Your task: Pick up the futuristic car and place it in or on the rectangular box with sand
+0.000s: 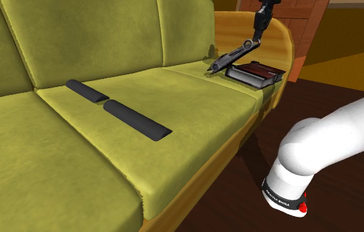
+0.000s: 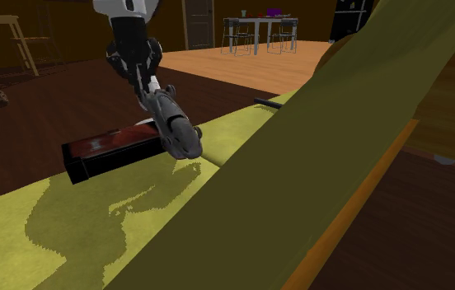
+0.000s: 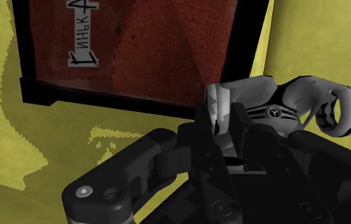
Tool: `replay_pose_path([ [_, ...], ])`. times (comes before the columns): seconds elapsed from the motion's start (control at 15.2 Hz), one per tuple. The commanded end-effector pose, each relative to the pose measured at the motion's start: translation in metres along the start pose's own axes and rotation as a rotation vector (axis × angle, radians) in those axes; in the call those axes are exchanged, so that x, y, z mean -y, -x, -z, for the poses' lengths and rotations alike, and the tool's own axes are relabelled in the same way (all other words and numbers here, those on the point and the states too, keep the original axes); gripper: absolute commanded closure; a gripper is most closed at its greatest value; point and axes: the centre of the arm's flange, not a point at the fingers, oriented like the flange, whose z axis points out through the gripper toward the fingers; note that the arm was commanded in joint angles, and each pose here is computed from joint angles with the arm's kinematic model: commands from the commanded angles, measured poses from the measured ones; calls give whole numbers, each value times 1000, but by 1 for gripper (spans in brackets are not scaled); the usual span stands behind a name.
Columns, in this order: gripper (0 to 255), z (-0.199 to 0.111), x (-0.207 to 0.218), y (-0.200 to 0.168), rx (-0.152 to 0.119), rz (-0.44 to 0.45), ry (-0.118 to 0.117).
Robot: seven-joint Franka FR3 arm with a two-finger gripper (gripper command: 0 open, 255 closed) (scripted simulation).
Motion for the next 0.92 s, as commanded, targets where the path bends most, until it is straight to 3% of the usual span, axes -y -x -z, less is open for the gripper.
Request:
replay_pose_path([
  [0.0, 255, 3, -20, 19, 0, 1, 0],
  [0.73, 255, 17, -123, 120, 0, 1, 0],
  [0.86, 255, 6, -123, 121, 0, 1, 0],
])
